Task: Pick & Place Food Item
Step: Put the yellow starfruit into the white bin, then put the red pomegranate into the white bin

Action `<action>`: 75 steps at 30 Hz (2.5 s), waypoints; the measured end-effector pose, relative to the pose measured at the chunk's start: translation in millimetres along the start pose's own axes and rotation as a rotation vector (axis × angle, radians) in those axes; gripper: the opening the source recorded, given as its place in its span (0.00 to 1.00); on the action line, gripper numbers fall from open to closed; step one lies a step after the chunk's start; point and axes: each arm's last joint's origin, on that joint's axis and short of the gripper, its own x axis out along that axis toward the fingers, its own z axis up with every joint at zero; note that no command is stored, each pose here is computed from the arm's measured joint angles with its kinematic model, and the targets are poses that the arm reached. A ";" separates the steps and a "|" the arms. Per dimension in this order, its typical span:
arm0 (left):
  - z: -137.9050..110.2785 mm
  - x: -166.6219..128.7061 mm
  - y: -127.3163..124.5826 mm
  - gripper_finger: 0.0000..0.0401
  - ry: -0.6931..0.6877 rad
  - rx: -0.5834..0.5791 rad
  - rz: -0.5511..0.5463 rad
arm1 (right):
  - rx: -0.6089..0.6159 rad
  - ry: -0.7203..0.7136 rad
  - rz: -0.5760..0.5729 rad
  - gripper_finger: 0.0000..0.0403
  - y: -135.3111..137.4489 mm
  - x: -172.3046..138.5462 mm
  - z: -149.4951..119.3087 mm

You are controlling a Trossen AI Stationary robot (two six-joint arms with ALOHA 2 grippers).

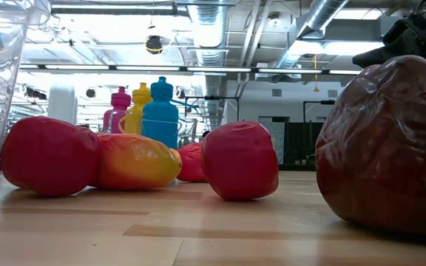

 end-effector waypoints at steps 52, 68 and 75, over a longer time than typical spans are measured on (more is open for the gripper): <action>7.5 -87.9 18.9 0.46 -0.245 -0.358 -0.381 | 0.000 0.000 0.000 0.03 0.0 0.0 0.0; 43.9 -172.2 80.0 0.42 -1.242 -0.165 0.128 | 0.000 0.000 0.000 0.03 0.0 0.0 0.0; 91.4 -147.3 106.1 0.50 -1.084 -0.086 0.193 | 0.000 0.000 0.000 0.03 0.0 0.0 0.0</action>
